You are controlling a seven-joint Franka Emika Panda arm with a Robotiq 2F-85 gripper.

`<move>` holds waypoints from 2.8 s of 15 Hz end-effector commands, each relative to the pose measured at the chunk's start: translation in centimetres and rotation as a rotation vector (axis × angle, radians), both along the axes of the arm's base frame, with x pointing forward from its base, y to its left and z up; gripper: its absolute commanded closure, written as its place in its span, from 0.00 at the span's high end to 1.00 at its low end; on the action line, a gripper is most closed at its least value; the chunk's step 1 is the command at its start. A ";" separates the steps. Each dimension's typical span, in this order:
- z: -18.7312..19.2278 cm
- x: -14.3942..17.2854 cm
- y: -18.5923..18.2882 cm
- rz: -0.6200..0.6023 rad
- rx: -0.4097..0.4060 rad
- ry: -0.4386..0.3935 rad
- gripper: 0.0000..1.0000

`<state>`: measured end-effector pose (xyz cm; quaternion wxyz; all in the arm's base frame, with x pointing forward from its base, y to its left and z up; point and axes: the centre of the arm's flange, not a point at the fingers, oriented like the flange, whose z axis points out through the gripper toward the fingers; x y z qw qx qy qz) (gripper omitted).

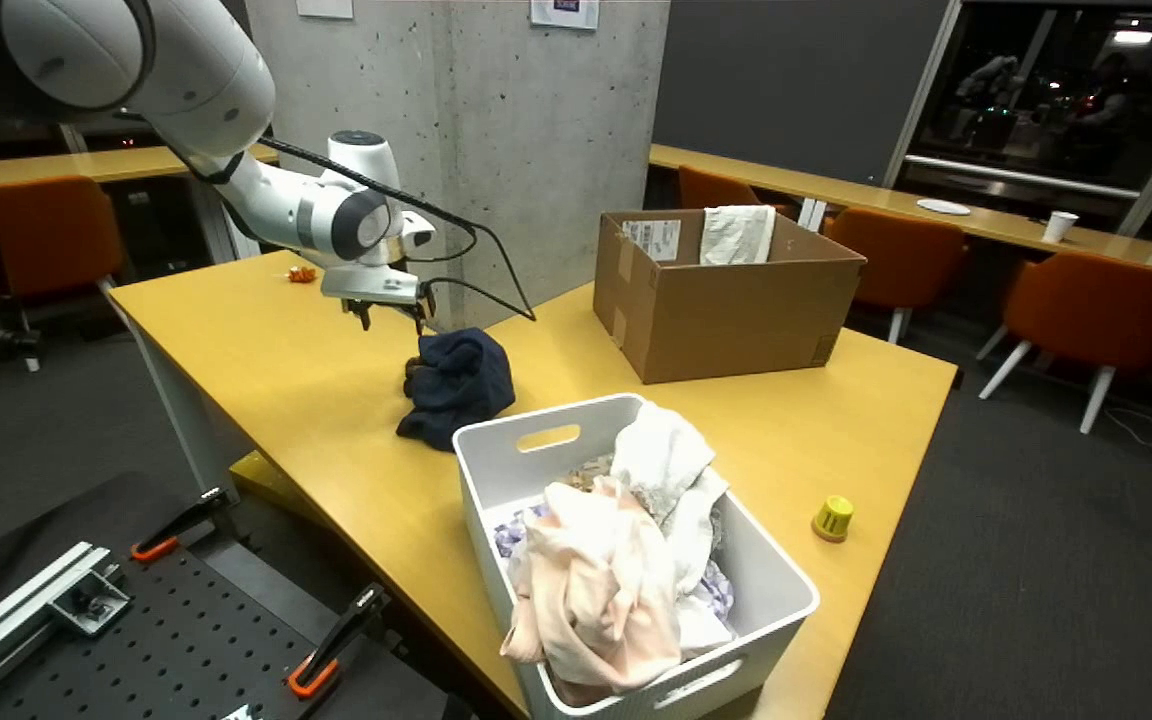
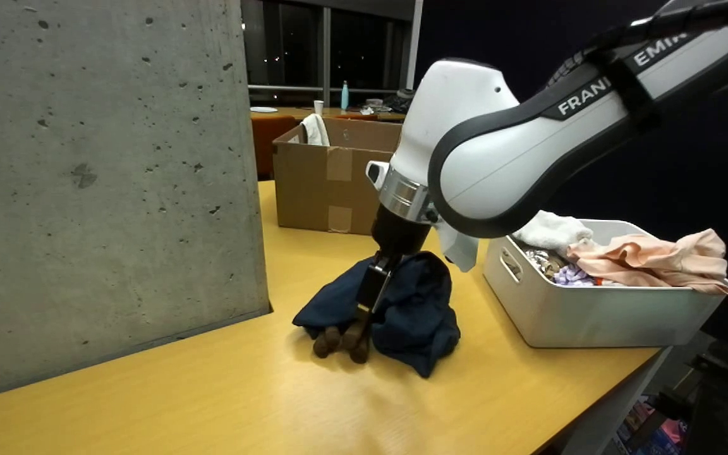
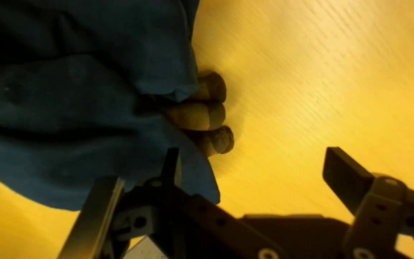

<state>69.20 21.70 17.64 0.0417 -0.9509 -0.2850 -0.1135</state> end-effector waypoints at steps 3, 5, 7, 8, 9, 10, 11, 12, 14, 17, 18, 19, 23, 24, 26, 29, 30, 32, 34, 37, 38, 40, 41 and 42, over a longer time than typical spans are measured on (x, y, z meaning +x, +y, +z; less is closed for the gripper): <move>-3.5 3.7 0.5 0.037 -0.044 0.044 1.00; -4.1 4.5 0.1 0.035 -0.055 0.049 1.00; -4.8 5.4 -0.2 0.031 -0.066 0.055 1.00; -5.2 5.6 -0.4 0.027 -0.071 0.063 1.00; -5.5 5.9 -0.5 0.023 -0.074 0.067 1.00; -5.7 5.9 -0.7 0.018 -0.082 0.075 1.00; -5.8 5.9 -0.8 0.011 -0.090 0.084 1.00; -5.9 5.8 -1.1 0.007 -0.097 0.089 1.00; -5.8 5.7 -2.0 -0.008 -0.120 0.098 1.00; -5.5 5.8 -3.4 -0.027 -0.149 0.092 1.00; -5.2 5.8 -3.7 -0.035 -0.155 0.090 1.00; -5.0 5.6 -3.9 -0.043 -0.159 0.092 1.00; -5.7 4.6 -4.2 -0.055 -0.164 0.108 1.00; -6.1 4.4 -4.3 -0.062 -0.161 0.115 1.00; -6.8 3.8 -4.4 -0.068 -0.159 0.128 1.00; -7.5 3.2 -4.6 -0.073 -0.162 0.141 1.00; -7.7 3.1 -4.6 -0.073 -0.162 0.144 0.75; -7.7 2.9 -4.7 -0.071 -0.164 0.145 0.65; -7.7 2.8 -4.9 -0.073 -0.164 0.145 0.51; -7.5 2.9 -5.3 -0.080 -0.163 0.142 0.27; -7.3 2.9 -5.4 -0.082 -0.163 0.139 0.20; -6.6 3.1 -5.6 -0.088 -0.160 0.130 0.05; -5.9 3.3 -5.5 -0.091 -0.161 0.124 0.01; -5.3 3.6 -5.5 -0.093 -0.161 0.118 0.00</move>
